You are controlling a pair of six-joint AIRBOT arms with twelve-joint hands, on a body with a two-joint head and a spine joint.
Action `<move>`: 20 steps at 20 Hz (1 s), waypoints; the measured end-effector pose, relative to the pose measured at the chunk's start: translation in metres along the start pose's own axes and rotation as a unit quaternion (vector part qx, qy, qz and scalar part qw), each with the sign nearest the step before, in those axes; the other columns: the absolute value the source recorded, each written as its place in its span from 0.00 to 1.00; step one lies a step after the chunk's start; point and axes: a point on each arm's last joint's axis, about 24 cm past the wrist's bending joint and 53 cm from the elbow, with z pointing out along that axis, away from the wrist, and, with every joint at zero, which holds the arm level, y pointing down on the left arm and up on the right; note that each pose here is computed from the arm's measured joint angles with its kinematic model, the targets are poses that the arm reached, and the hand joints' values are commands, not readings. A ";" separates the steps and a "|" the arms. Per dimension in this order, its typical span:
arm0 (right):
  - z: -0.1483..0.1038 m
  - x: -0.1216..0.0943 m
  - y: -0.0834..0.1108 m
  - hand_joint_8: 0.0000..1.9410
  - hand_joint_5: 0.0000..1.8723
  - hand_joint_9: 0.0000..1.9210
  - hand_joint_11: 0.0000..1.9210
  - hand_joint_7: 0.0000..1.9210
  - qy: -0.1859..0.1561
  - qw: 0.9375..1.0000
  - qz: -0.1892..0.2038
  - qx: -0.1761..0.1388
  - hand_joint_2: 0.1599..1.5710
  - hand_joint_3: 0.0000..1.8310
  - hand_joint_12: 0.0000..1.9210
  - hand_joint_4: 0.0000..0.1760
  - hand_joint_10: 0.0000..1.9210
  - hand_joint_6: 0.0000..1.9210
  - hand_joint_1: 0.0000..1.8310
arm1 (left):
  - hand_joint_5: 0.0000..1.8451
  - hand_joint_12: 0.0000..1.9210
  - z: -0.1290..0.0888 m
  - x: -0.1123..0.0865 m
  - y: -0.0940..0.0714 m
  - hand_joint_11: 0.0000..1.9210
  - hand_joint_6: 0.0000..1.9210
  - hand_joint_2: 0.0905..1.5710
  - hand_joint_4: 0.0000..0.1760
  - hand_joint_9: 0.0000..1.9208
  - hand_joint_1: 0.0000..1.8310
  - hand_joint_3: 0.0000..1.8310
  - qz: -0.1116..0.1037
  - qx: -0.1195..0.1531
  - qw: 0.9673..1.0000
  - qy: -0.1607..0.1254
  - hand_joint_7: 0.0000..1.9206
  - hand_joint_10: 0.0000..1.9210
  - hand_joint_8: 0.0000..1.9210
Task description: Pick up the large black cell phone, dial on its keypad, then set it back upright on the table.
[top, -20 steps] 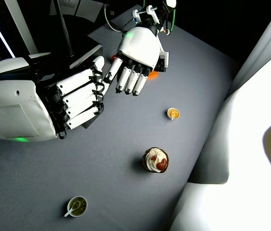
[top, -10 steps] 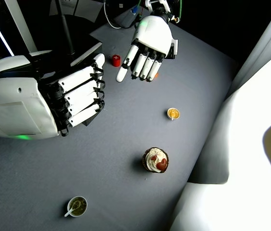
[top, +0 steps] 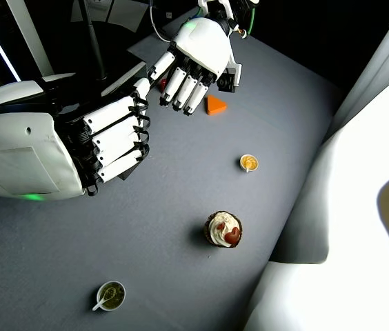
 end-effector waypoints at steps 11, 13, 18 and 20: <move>0.000 0.000 0.002 0.46 0.50 0.53 0.45 0.50 0.003 1.000 -0.011 -0.002 0.66 0.00 0.81 0.00 0.52 0.44 0.81 | 0.00 1.00 0.022 0.020 -0.003 0.49 0.00 0.80 0.65 0.44 0.71 0.00 -0.009 0.023 0.999 0.024 0.34 1.00 0.81; 0.000 -0.006 0.004 0.45 0.51 0.53 0.46 0.51 0.000 1.000 -0.017 -0.004 0.66 0.00 0.80 0.00 0.52 0.43 0.81 | 0.00 1.00 -0.002 0.006 0.005 0.48 0.00 0.80 0.64 0.42 0.71 0.00 -0.017 -0.003 1.000 0.015 0.34 1.00 0.82; -0.001 -0.023 0.004 0.46 0.50 0.53 0.45 0.50 -0.003 0.999 -0.033 -0.020 0.66 0.00 0.80 0.00 0.51 0.44 0.81 | 0.00 1.00 -0.047 -0.023 0.022 0.50 0.00 0.81 0.58 0.44 0.71 0.00 -0.079 -0.053 0.995 -0.023 0.33 1.00 0.82; 0.000 -0.029 0.004 0.44 0.51 0.53 0.45 0.51 -0.007 0.999 -0.034 -0.026 0.66 0.00 0.81 0.00 0.52 0.43 0.81 | 0.00 1.00 -0.050 -0.033 0.015 0.47 0.00 0.80 0.53 0.43 0.71 0.00 -0.188 -0.038 0.980 -0.059 0.34 1.00 0.81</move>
